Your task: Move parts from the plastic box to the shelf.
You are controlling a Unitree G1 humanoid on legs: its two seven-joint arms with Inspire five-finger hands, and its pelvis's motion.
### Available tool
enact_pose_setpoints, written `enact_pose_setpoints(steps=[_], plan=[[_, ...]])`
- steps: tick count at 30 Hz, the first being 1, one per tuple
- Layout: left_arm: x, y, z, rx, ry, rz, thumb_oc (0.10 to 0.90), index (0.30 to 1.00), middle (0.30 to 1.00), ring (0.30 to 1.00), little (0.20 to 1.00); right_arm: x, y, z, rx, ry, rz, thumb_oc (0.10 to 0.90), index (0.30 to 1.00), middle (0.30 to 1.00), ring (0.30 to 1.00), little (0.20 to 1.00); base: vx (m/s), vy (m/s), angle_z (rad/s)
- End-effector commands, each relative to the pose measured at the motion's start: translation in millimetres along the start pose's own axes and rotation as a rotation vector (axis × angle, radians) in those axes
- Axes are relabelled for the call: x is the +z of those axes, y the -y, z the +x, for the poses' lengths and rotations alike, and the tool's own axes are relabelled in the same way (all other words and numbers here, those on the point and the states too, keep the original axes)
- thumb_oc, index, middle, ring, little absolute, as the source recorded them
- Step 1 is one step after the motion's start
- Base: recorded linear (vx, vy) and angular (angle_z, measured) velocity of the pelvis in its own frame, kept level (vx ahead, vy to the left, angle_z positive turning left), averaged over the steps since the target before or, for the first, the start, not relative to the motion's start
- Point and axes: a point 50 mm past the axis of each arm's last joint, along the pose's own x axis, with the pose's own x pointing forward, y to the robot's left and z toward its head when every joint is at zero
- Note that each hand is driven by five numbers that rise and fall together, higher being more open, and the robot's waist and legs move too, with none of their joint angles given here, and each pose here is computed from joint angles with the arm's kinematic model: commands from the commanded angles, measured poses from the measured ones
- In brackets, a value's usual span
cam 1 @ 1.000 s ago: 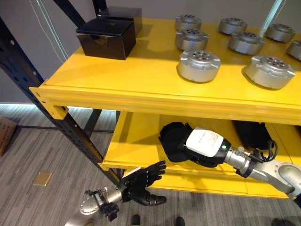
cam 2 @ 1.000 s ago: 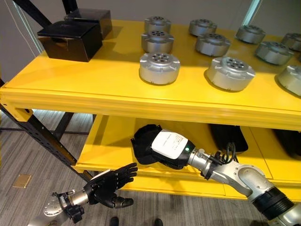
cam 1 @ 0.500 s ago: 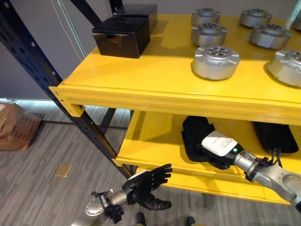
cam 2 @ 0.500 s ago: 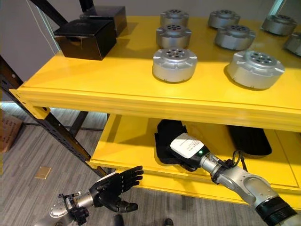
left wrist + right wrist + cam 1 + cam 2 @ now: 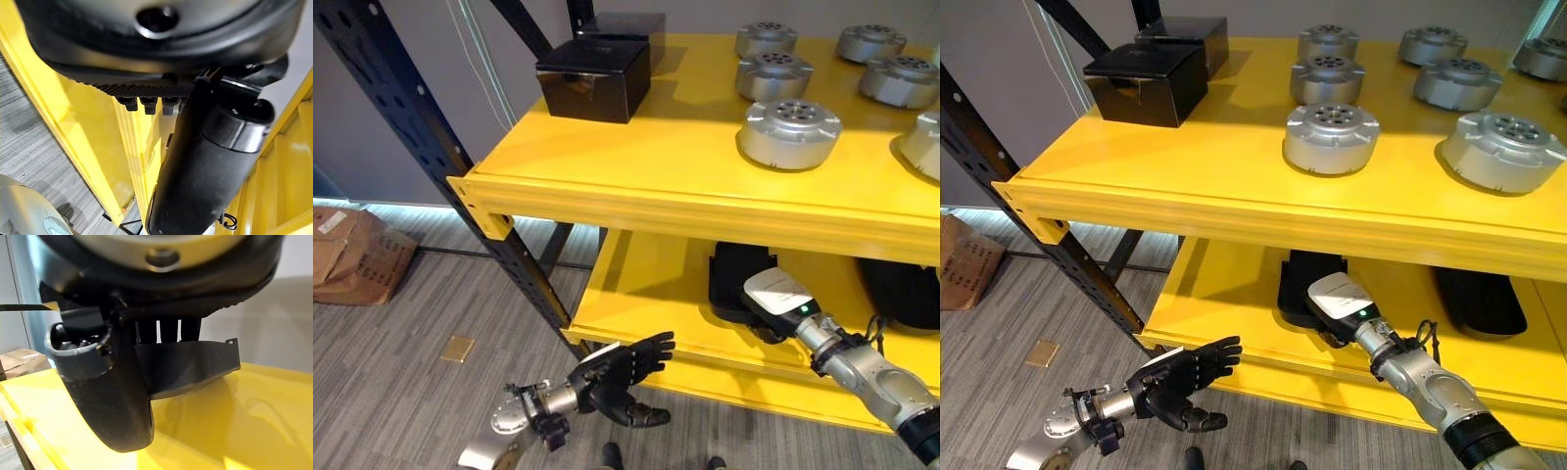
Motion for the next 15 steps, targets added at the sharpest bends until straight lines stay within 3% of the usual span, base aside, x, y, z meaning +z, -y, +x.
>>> enact_pose_setpoints(steps=[1,15], plan=[[41.8,-0.4,11.0,-0.090,0.159,0.129,0.900,1.000,1.000,1.000,1.000,-16.1,27.6,22.4,-0.099,-0.076,-0.029,0.400,0.300,0.300,0.300,0.300,0.00,0.000,0.00],[47.1,-3.3,11.5,-0.115,0.144,0.152,0.900,1.000,1.000,1.000,1.000,-36.7,18.3,20.9,0.014,-0.147,-0.121,0.400,0.300,0.300,0.300,0.300,-0.01,-0.020,0.00]])
